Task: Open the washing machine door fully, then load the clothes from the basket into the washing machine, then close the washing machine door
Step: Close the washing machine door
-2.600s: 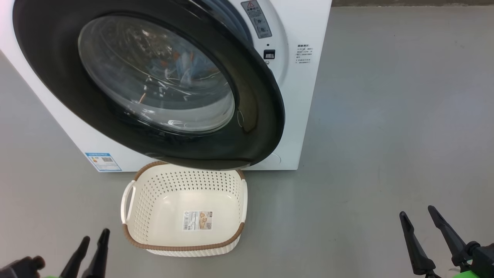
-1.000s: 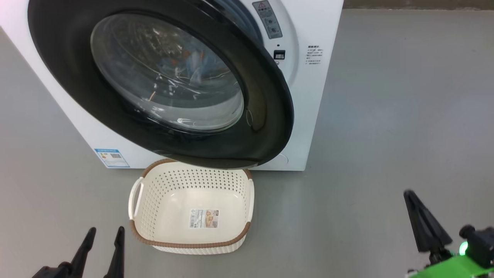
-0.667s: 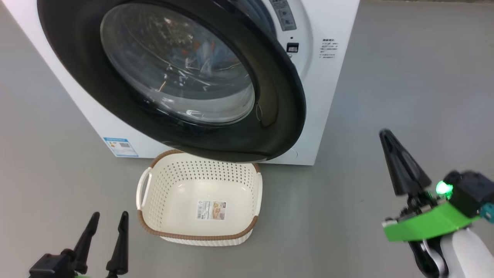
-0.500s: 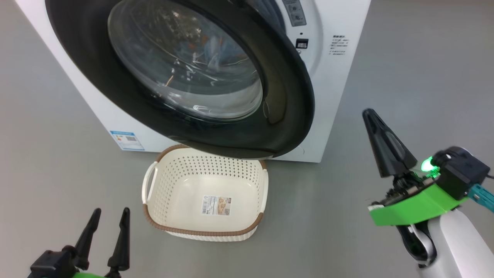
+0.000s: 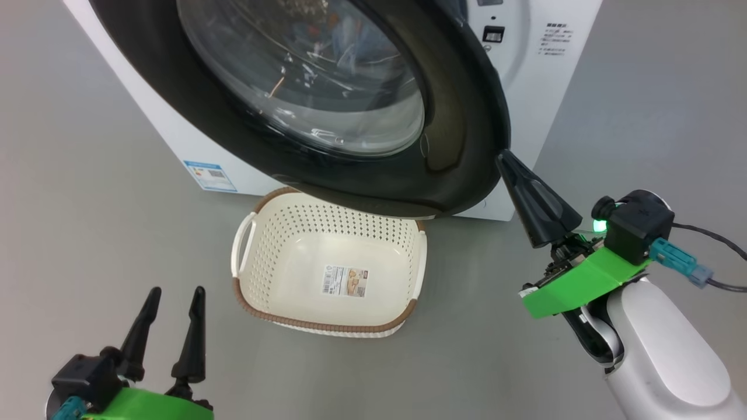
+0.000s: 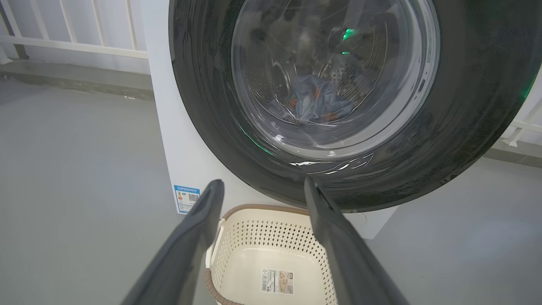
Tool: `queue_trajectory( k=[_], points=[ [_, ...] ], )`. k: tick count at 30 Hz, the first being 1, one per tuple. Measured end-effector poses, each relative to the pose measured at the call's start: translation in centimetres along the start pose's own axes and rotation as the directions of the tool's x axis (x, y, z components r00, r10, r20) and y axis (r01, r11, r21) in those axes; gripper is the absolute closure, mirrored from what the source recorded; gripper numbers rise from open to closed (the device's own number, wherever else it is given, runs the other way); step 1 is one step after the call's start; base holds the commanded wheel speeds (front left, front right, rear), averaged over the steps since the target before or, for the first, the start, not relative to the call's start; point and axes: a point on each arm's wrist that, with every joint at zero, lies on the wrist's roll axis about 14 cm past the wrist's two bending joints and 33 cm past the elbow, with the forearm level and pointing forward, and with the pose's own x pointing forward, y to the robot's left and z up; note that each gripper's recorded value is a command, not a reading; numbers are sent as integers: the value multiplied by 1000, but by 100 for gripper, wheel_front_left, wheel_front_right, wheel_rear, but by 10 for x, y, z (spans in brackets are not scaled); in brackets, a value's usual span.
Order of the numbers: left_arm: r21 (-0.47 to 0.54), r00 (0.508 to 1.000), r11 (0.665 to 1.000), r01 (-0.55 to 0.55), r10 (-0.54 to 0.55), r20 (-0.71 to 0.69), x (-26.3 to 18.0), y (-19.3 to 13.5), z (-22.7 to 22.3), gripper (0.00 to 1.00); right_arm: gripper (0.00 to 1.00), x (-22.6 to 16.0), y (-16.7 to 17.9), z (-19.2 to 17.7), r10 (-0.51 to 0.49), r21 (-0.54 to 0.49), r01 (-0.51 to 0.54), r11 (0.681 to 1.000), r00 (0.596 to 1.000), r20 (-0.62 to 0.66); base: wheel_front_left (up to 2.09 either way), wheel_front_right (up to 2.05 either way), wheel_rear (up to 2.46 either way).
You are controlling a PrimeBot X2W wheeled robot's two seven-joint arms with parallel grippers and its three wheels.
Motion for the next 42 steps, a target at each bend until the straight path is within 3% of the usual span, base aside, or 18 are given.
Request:
queue_trajectory(
  k=[17, 42],
  points=[
    [-2, 999, 1000, -20, 20, -27, 18, 7, -8, 0, 100, 25, -32, -61, -37, 34, 41, 999, 991, -127, 0, 0, 0],
    [-19, 998, 998, -55, 55, -23, 30, 13, -9, 0, 100, 92, -89, -49, -148, 61, 148, 987, 989, -19, 0, 0, 0]
  ],
)
